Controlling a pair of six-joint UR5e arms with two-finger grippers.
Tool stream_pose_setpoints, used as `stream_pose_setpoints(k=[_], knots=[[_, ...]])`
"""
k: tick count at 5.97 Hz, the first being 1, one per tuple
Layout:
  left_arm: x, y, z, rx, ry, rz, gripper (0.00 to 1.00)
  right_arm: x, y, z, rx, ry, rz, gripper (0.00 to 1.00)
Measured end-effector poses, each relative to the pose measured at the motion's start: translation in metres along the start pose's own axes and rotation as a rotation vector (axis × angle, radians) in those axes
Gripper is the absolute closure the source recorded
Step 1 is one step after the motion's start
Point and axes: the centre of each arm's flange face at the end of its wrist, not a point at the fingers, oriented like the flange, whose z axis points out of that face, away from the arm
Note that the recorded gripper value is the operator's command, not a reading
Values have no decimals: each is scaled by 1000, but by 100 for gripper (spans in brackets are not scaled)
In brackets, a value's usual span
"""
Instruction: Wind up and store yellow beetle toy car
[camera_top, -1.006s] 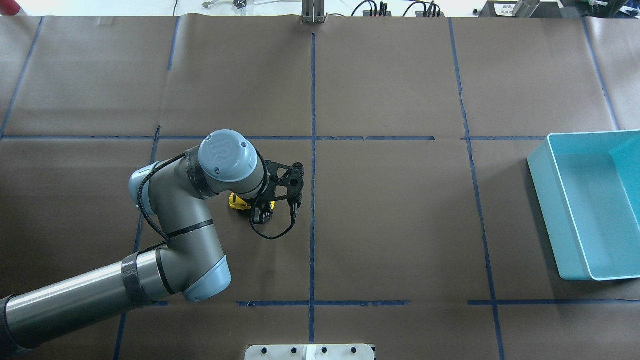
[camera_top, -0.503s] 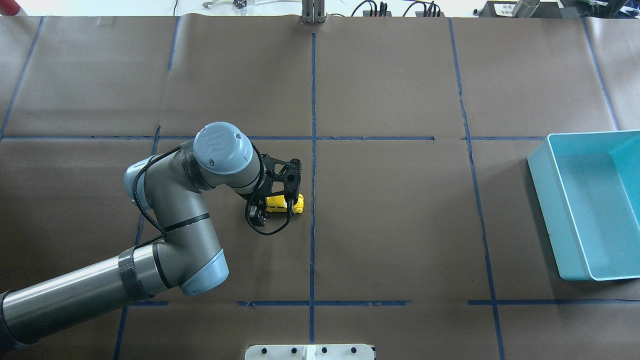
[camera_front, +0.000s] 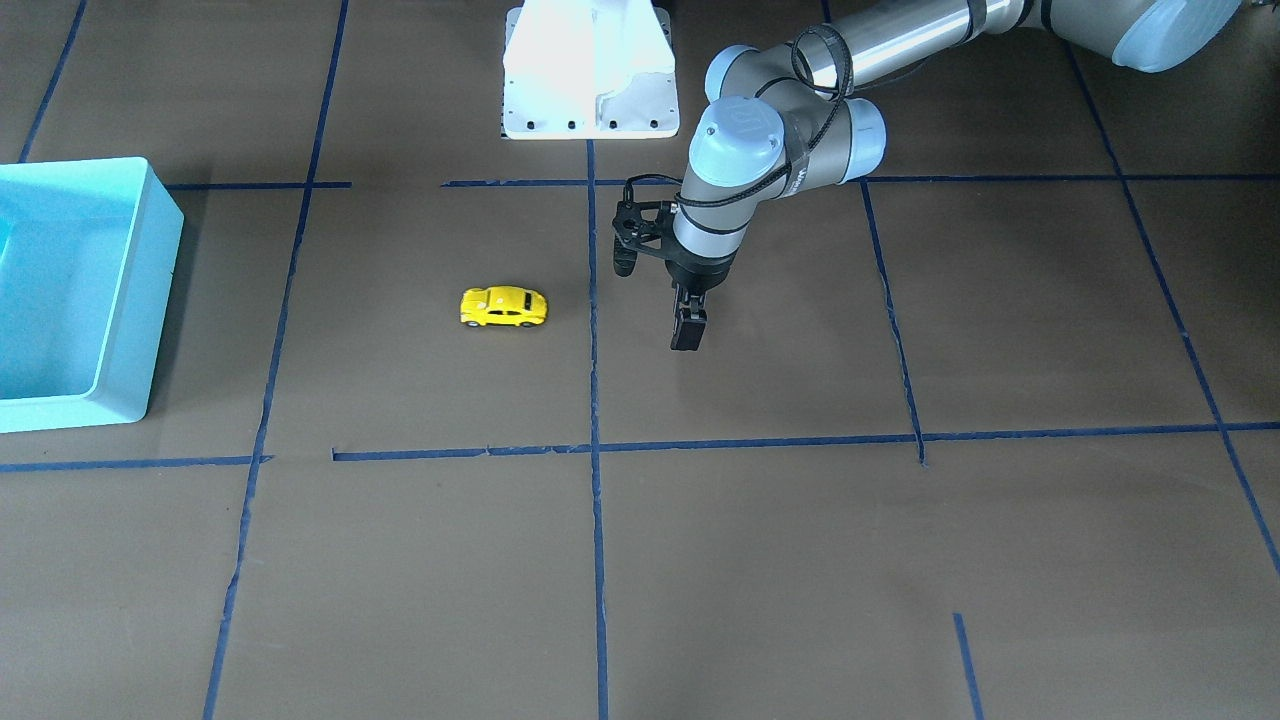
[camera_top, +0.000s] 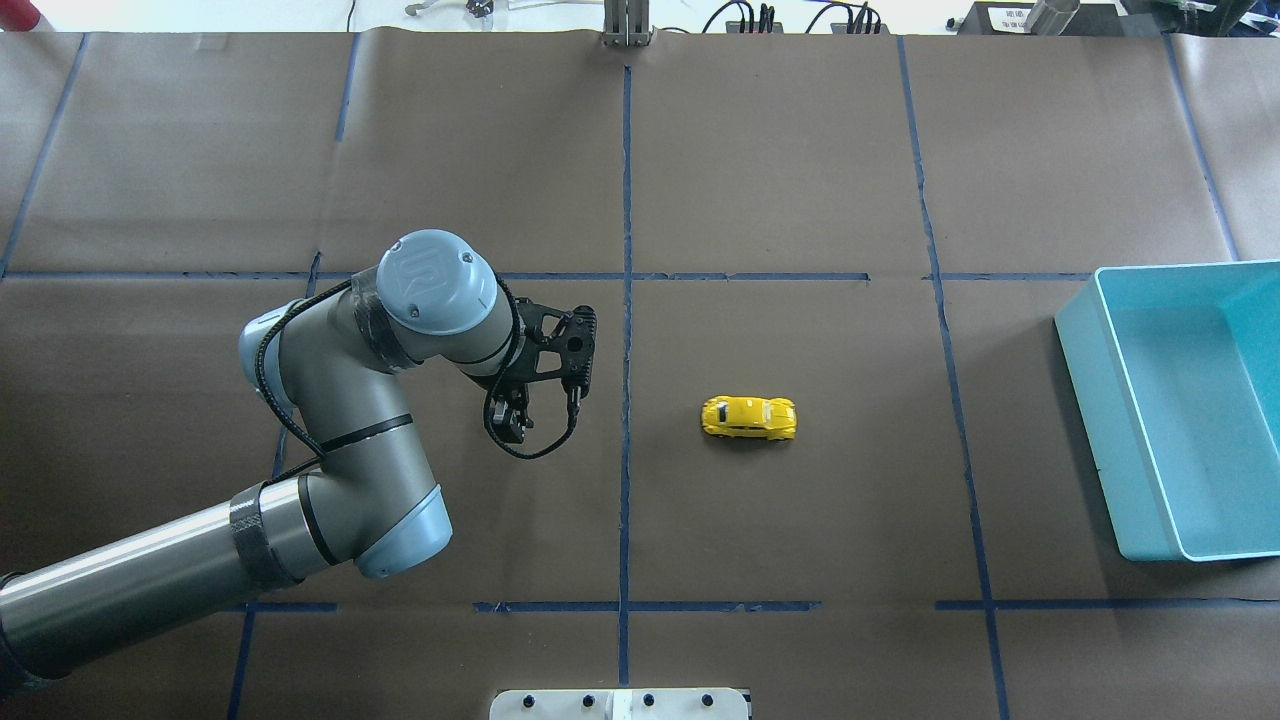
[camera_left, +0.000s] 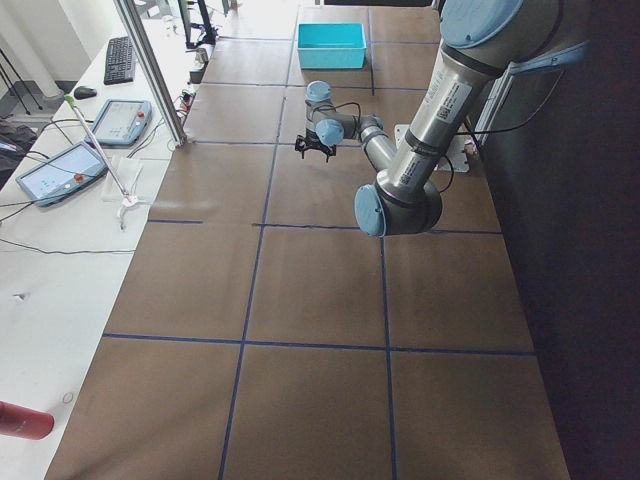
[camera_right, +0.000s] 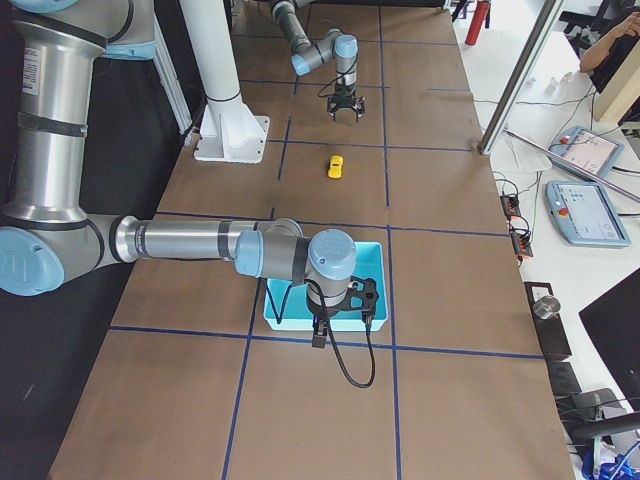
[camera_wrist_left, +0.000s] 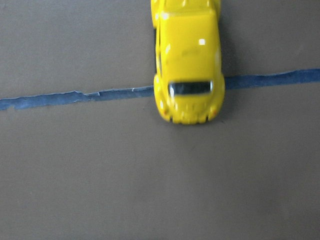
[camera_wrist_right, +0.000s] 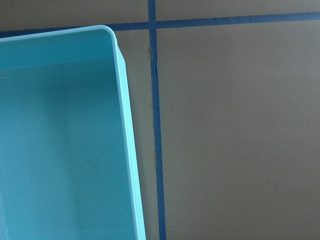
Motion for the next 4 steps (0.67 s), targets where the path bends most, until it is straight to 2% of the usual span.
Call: stream_pose_setpoints(k=[2,4], knots=[[-10,13,-15,6,-17,-13,0,-1,0,0,1,0,-2,0],[-29,36,-52,3,-55,-52,0,-3,-1,-3,7,0,-9,0]])
